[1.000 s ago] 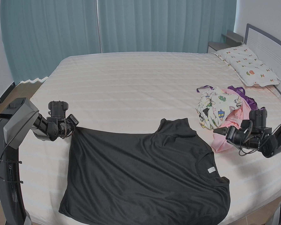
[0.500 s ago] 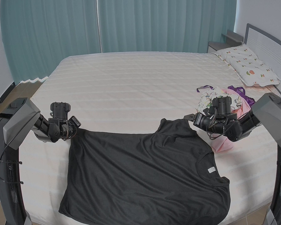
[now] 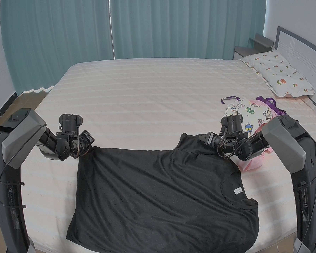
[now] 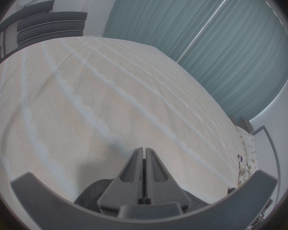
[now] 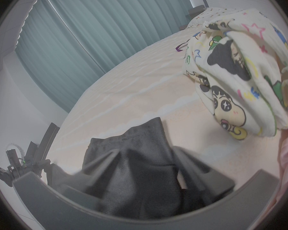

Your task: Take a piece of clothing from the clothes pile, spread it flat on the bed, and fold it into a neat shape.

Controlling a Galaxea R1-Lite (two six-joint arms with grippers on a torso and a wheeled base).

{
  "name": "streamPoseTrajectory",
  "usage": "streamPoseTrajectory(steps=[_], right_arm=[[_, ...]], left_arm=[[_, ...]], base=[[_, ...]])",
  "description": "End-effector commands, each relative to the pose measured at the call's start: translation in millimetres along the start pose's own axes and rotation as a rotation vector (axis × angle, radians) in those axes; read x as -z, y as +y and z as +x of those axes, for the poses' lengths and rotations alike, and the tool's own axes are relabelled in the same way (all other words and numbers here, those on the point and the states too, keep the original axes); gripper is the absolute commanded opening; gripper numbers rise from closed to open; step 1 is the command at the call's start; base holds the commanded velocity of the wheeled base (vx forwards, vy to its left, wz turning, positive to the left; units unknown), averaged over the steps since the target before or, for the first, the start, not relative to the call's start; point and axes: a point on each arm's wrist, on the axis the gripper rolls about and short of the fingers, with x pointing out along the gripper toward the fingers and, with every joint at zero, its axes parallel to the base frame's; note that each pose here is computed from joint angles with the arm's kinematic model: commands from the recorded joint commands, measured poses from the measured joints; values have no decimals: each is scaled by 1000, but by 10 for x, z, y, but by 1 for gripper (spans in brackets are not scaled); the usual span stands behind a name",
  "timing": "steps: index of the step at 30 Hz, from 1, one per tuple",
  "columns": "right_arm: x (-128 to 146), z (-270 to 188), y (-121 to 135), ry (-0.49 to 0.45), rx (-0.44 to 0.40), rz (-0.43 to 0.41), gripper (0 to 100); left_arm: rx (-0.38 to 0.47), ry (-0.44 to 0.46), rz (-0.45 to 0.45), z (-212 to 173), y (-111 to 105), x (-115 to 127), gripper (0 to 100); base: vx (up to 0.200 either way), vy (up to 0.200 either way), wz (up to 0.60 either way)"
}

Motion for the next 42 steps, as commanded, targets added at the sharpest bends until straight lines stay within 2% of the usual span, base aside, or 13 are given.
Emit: streamPoseTrajectory(steps=[1, 5, 8, 9, 13, 19, 20, 27, 33, 37, 38, 41, 42], right_arm=[[39, 70, -35, -2, 1, 5, 0], [-153, 56, -36, -77, 7, 21, 0], [-184, 54, -37, -90, 6, 24, 0], [-494, 11, 49, -230, -40, 58, 0], [-752, -25, 129, -351, -86, 78, 0], [-704, 83, 127, -384, -102, 70, 0], [-735, 106, 169, -420, -122, 65, 0], [-513, 314, 65, -401, -72, 5, 0], [-500, 451, 44, -471, -19, 11, 0], [-423, 481, 64, -450, -6, -10, 0], [-418, 481, 61, -445, -2, -12, 100], [-386, 491, 41, -427, 10, -16, 100], [-359, 485, 26, -413, 23, -30, 100]], left_arm=[[1, -2, 0, -20, -13, -17, 0], [-2, 1, 0, -7, -3, -5, 0], [-2, 1, 0, -7, -3, -5, 0], [4, -6, -2, -2, -15, -17, 0], [26, -31, -6, 3, -57, -60, 0], [45, -93, -21, 44, -78, -94, 0], [48, -131, -33, 74, -78, -88, 0], [31, -120, -31, 153, -23, -19, 0], [23, -114, -30, 202, 6, 8, 0], [20, -109, -29, 206, 8, 20, 0], [19, -108, -28, 206, 11, 23, 0], [21, -106, -30, 206, 10, 24, 0], [21, -106, -30, 206, 10, 24, 100]], base=[[0, 0, 0], [0, 0, 0], [0, 0, 0], [0, 0, 0], [0, 0, 0], [0, 0, 0], [0, 0, 0], [0, 0, 0], [0, 0, 0], [0, 0, 0], [0, 0, 0], [0, 0, 0], [0, 0, 0]])
